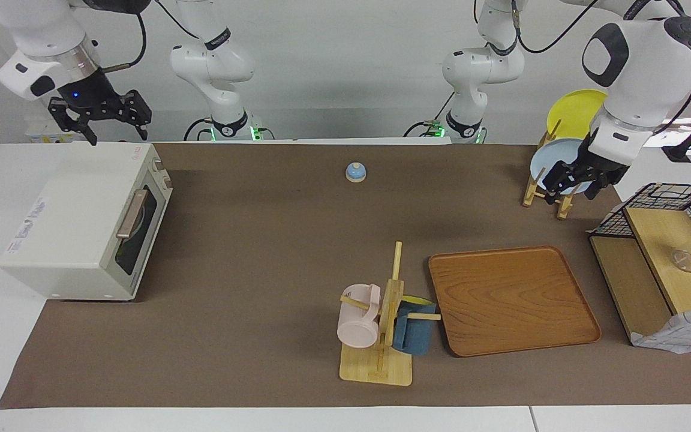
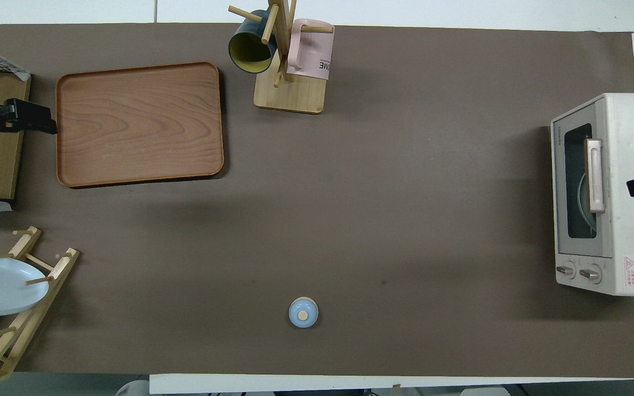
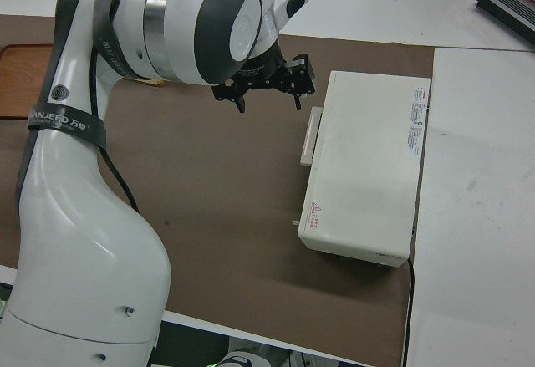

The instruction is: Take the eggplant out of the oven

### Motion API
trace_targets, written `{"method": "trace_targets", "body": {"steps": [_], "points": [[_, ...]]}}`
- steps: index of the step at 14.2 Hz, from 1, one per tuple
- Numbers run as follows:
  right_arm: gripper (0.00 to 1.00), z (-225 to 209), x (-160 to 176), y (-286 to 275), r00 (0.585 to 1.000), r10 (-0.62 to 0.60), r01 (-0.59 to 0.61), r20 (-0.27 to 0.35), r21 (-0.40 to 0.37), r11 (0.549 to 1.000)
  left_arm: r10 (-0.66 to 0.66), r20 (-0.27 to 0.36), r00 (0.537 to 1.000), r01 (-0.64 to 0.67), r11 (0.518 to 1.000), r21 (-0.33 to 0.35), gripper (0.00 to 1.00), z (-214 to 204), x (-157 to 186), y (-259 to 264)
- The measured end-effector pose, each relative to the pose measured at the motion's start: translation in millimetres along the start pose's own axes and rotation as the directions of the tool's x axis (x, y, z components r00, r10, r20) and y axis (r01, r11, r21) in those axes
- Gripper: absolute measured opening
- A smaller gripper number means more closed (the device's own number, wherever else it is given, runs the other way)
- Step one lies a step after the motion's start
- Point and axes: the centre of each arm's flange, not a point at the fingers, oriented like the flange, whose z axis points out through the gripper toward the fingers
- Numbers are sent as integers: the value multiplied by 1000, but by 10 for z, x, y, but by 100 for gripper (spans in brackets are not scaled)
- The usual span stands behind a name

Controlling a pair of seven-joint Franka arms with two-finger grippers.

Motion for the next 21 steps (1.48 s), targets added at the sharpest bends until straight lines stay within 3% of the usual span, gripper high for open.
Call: {"method": "trace_targets", "body": {"steps": [9, 10, 15, 18, 21], "points": [[100, 16, 6, 3, 1000, 5, -5, 2, 2, 1000, 0, 0, 1000, 0, 1000, 0, 100, 0, 0, 0], [92, 61, 24, -4, 1000, 3, -3, -6, 0, 1000, 0, 0, 1000, 0, 1000, 0, 100, 0, 0, 0], [33, 890, 217, -9, 998, -18, 17, -61, -24, 1000, 0, 0, 1000, 0, 1000, 0, 100, 0, 0, 0], [3, 1332, 423, 119, 999, -39, 36, -30, -96, 995, 0, 0, 1000, 0, 1000, 0, 100, 0, 0, 0], [1, 1520, 488, 187, 999, -37, 37, 2, -105, 994, 0, 0, 1000, 0, 1000, 0, 100, 0, 0, 0]]}}
